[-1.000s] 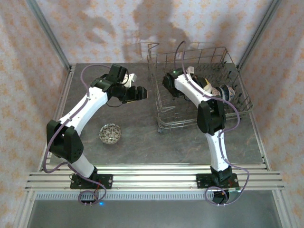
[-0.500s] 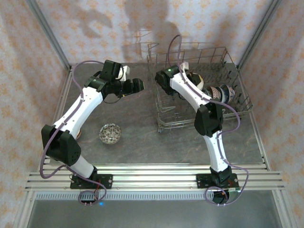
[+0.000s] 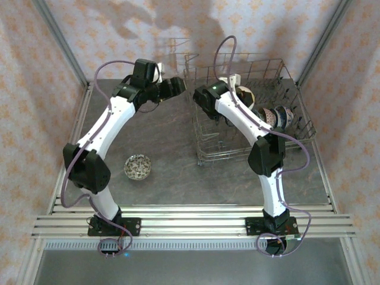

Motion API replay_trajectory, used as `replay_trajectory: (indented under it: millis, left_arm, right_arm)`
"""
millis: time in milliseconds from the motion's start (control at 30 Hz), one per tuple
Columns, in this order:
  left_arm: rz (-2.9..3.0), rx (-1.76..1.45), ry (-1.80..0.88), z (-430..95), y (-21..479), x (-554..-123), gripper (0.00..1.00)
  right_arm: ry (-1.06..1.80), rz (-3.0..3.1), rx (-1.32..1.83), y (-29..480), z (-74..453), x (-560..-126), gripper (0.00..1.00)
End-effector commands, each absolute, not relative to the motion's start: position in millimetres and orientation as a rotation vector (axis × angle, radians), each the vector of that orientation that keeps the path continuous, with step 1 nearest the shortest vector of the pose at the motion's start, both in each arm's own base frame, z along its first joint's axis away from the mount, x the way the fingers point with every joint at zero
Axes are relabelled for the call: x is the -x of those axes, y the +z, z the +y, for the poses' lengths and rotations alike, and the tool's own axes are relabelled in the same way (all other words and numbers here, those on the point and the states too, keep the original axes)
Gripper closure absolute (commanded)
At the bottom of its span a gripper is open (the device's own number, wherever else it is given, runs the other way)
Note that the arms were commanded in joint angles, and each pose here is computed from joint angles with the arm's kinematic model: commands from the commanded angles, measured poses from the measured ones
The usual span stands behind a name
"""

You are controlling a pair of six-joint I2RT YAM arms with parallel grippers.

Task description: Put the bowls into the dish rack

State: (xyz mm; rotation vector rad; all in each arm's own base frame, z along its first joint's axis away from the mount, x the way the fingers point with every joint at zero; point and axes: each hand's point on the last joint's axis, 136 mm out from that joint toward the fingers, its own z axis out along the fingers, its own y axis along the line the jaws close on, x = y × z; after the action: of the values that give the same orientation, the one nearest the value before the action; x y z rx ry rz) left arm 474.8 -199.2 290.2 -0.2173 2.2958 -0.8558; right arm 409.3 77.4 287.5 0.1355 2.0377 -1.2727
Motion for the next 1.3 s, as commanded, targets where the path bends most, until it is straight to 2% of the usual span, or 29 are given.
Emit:
replay_trajectory:
  millis: [0,233,400,567,833,1067,1200,1267]
  left_arm:
    - [2.245,0.219,-0.938,-212,300,-500,0.19]
    - [2.288,0.209,-0.948,-232,280,-545,0.26]
    - [2.358,0.228,-0.834,-230,253,-563,0.3]
    - [2.312,0.247,-0.752,-229,250,-579,0.32]
    - [2.292,0.252,-0.74,-237,246,-595,0.44]
    - [2.301,0.261,-0.695,-237,239,-597,0.58]
    - [2.315,0.277,-0.701,-236,238,-594,0.7]
    - [2.323,0.292,-0.701,-236,236,-591,0.72]
  right_arm:
    - [-1.291,2.055,-0.17,321,52,-387,1.0]
    - [-1.297,2.12,-0.154,311,47,-384,1.0]
    - [-1.34,2.079,-0.139,317,42,-379,1.0]
    - [-1.33,2.091,-0.154,314,39,-373,1.0]
    - [-1.34,2.123,-0.137,303,41,-374,1.0]
    - [-1.333,2.125,-0.137,307,41,-374,1.0]
    - [-1.322,2.132,-0.13,310,42,-373,1.0]
    - [-1.32,2.135,-0.125,310,43,-372,1.0]
